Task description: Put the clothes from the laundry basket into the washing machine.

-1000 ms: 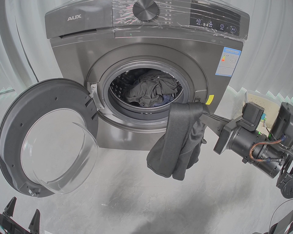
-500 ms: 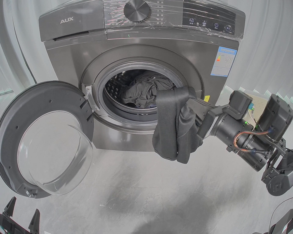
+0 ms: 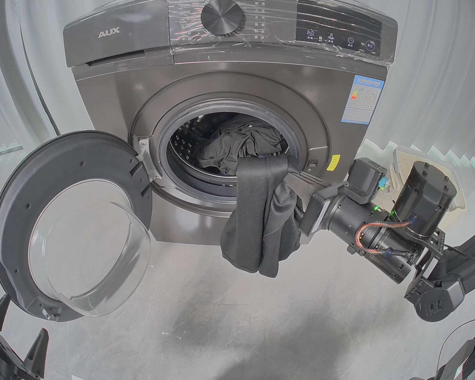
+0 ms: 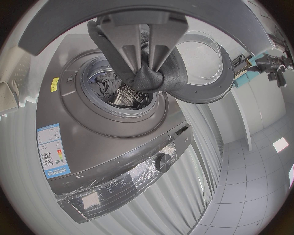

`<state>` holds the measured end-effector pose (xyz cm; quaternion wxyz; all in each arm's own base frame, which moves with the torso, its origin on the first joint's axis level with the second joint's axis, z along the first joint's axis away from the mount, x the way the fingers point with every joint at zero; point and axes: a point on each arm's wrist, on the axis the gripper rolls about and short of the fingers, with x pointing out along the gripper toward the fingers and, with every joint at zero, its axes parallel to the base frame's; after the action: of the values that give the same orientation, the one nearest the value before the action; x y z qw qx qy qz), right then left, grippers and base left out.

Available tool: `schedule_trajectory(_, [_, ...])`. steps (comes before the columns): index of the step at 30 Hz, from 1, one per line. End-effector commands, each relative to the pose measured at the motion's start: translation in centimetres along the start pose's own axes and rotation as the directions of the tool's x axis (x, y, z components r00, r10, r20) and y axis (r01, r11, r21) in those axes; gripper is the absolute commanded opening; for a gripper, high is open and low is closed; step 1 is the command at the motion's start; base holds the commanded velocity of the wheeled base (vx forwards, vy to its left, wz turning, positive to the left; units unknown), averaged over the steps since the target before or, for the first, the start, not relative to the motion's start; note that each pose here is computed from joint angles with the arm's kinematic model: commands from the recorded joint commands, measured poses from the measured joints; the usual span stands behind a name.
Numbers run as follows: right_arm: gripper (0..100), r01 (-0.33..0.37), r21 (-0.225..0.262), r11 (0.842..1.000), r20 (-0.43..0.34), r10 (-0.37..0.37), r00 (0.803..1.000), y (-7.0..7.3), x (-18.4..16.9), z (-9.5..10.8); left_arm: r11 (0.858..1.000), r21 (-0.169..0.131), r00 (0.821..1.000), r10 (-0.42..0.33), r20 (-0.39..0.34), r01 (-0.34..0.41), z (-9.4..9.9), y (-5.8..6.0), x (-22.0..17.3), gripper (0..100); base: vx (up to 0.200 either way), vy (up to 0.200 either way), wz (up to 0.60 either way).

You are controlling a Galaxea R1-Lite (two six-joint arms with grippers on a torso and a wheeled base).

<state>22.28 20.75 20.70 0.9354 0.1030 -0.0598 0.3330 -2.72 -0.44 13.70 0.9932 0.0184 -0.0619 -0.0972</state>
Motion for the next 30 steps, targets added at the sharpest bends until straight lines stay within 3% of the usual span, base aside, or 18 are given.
schedule_trajectory(1, [0, 0.003, 0.004, 1.0, 0.016, -0.003, 1.0, -0.1, 0.3, 0.3, 0.97, -0.01, 0.941, -0.239, -0.24, 0.244, 2.3, 0.7, 5.6, 100, 0.0, 0.0, 0.0])
schedule_trajectory(3, [0, 0.003, 0.004, 1.0, 0.018, -0.003, 1.0, -0.1, 0.4, 0.3, 0.955, -0.022, 0.917, -0.289, -0.274, 0.295, 2.8, 0.9, 7.4, 100, 0.0, 0.0, 0.0])
schedule_trajectory(7, [0, 0.002, 0.005, 1.0, 0.012, -0.002, 1.0, -0.1, 0.3, 0.2, 0.937, -0.03, 0.897, -0.341, -0.28, 0.347, 3.3, 1.2, 10.3, 100, 0.0, 0.0, 0.0])
schedule_trajectory(10, [0, -0.001, 0.006, 1.0, 0.02, 0.0, 1.0, 0.0, 0.6, 0.2, 0.883, -0.073, 0.831, -0.463, -0.308, 0.464, 2.6, 0.1, 13.4, 100, 0.0, 0.0, 0.0])
schedule_trajectory(13, [0, 0.0, 0.007, 1.0, 0.03, 0.0, 1.0, 0.0, 0.8, 0.1, 0.85, -0.105, 0.786, -0.519, -0.335, 0.516, 2.0, -0.7, 15.2, 100, 0.0, 0.0, 0.0])
schedule_trajectory(18, [0, 0.001, 0.007, 1.0, 0.028, -0.001, 1.0, -0.1, 0.8, 0.1, 0.825, -0.112, 0.761, -0.557, -0.333, 0.554, 1.3, -1.7, 18.4, 100, 0.0, 0.0, 0.0])
schedule_trajectory(23, [0, 0.0, 0.007, 1.0, 0.03, 0.0, 1.0, 0.0, 0.7, 0.1, 0.813, -0.122, 0.749, -0.575, -0.33, 0.57, 0.7, -2.4, 20.7, 100, 0.0, 0.0, 0.0])
schedule_trajectory(25, [0, -0.002, 0.007, 1.0, 0.031, 0.002, 1.0, 0.0, 0.7, 0.2, 0.793, -0.143, 0.728, -0.602, -0.327, 0.592, 0.4, -3.2, 21.9, 100, 0.0, 0.0, 0.0])
schedule_trajectory(27, [0, -0.002, 0.008, 1.0, 0.033, 0.002, 0.999, 0.0, 0.6, 0.2, 0.785, -0.163, 0.716, -0.615, -0.331, 0.598, 0.2, -3.7, 22.5, 100, 0.0, 0.0, 0.0])
schedule_trajectory(28, [0, -0.004, 0.008, 1.0, 0.032, 0.004, 0.999, 0.1, 0.6, 0.2, 0.772, -0.18, 0.696, -0.63, -0.343, 0.61, -0.2, -4.3, 23.0, 100, 0.0, 0.0, 0.0])
schedule_trajectory(29, [0, -0.004, 0.008, 1.0, 0.032, 0.004, 0.999, 0.1, 0.6, 0.2, 0.772, -0.18, 0.696, -0.63, -0.343, 0.61, -0.2, -4.3, 23.0, 100, 0.0, 0.0, 0.0])
schedule_trajectory(30, [0, -0.005, 0.008, 1.0, 0.031, 0.005, 1.0, 0.1, 0.6, 0.2, 0.76, -0.191, 0.679, -0.643, -0.355, 0.621, -0.7, -4.8, 23.6, 100, 0.0, 0.0, 0.0])
